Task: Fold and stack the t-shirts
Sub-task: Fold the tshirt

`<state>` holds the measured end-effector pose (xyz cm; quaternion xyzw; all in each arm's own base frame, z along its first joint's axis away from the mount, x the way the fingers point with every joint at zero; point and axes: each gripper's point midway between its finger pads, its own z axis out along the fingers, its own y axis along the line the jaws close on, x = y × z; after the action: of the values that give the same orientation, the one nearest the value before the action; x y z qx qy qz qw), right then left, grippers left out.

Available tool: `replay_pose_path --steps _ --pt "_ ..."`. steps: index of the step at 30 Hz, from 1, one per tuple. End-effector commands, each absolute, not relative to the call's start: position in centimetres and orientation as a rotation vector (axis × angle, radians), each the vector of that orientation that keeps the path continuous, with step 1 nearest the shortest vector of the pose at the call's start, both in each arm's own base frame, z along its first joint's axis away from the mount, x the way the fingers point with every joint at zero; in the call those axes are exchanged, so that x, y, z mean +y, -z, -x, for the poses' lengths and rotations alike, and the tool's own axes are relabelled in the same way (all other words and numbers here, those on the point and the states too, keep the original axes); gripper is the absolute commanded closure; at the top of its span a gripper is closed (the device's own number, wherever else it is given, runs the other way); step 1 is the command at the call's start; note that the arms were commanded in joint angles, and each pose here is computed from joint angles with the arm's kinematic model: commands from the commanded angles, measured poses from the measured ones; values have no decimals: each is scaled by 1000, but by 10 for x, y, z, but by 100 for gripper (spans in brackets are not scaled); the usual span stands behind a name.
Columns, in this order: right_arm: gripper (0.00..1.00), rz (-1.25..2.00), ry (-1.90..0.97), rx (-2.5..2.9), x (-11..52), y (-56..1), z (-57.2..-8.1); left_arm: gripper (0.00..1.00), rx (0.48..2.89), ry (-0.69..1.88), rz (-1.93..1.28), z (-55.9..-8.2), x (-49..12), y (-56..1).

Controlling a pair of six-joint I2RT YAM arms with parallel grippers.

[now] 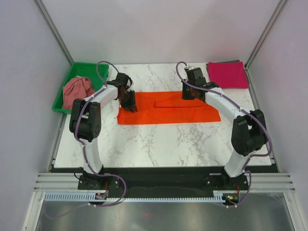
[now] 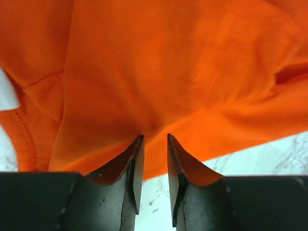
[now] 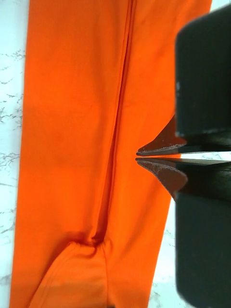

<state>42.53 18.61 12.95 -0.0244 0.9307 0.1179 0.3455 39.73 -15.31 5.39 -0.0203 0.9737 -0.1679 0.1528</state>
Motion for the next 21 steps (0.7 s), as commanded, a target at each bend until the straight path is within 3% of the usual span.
replay_pose_path --steps 1,9,16,21 --pt "89 35 -310 2313 179 -177 -420 67 2827 386 183 -404 -143 -24" --pt "90 -71 -242 2205 150 -213 -420 67 2787 208 184 -454 -130 -1" --pt "88 -94 -188 2269 135 -163 -446 65 2690 201 117 -514 -136 -2" --pt "88 -159 -79 2347 104 -107 -478 62 2602 378 64 -560 -160 -14"
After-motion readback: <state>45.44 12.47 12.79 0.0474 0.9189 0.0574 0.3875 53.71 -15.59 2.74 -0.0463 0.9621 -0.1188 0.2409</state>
